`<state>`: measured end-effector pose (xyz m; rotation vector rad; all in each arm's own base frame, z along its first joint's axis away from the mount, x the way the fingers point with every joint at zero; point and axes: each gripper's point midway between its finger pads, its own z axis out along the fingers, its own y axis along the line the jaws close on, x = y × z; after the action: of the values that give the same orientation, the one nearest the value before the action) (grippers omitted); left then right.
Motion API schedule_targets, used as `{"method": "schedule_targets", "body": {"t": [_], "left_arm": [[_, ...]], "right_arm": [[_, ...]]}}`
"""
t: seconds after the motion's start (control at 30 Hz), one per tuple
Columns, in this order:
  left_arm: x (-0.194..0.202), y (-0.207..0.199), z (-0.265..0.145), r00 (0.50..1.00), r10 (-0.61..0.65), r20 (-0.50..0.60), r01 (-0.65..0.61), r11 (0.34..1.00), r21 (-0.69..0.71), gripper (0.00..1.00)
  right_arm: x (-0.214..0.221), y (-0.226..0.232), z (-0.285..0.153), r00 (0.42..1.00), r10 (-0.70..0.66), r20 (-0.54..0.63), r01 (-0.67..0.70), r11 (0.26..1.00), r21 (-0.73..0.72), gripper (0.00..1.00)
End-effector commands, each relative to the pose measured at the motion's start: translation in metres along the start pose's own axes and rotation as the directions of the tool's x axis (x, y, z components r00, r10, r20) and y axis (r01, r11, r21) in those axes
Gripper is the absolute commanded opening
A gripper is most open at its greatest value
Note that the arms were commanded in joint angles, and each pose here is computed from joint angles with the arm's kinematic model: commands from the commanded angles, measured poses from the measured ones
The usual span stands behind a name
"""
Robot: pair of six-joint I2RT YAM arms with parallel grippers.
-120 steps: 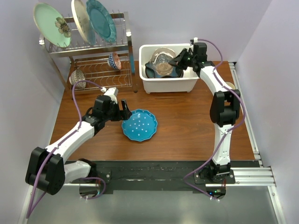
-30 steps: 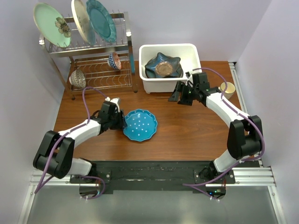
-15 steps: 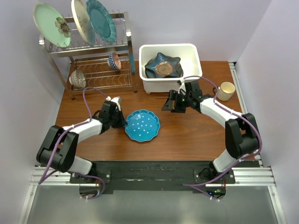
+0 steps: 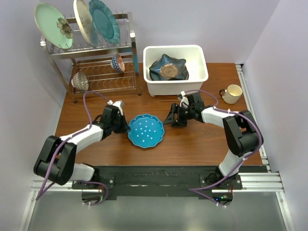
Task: Place the plates into the plastic bin on the countertop
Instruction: Pick up the plate at the center of the board, then place the plate in the plastic bin.
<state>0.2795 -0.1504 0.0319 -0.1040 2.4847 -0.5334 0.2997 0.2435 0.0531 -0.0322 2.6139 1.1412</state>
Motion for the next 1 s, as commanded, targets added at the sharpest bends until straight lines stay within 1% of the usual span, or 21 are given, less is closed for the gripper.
{"method": "schedule_targets", "body": {"t": [0.0,0.13,0.3,0.7,0.97], "left_arm": [[-0.019,-0.014,-0.012,0.998,0.006,0.062,-0.010,0.999,0.049,0.00],[-0.027,-0.024,-0.019,0.996,-0.006,0.084,-0.002,0.995,0.096,0.00],[-0.031,-0.032,-0.022,0.996,-0.018,0.085,0.006,0.990,0.142,0.00],[-0.041,-0.040,-0.033,0.992,-0.047,0.113,0.024,0.981,0.192,0.00],[-0.042,-0.045,-0.037,0.992,-0.072,0.106,0.045,0.970,0.240,0.00]], "right_arm": [[0.000,0.019,0.003,1.000,-0.011,0.017,0.013,0.992,-0.122,0.68],[0.005,0.020,0.004,1.000,0.000,0.009,0.001,0.989,-0.147,0.68],[0.008,0.022,0.006,1.000,0.004,0.001,-0.003,0.985,-0.174,0.68],[0.015,0.022,0.009,1.000,0.016,-0.023,-0.020,0.979,-0.203,0.68],[0.017,0.025,0.010,0.999,0.017,-0.032,-0.024,0.974,-0.226,0.67]]}}
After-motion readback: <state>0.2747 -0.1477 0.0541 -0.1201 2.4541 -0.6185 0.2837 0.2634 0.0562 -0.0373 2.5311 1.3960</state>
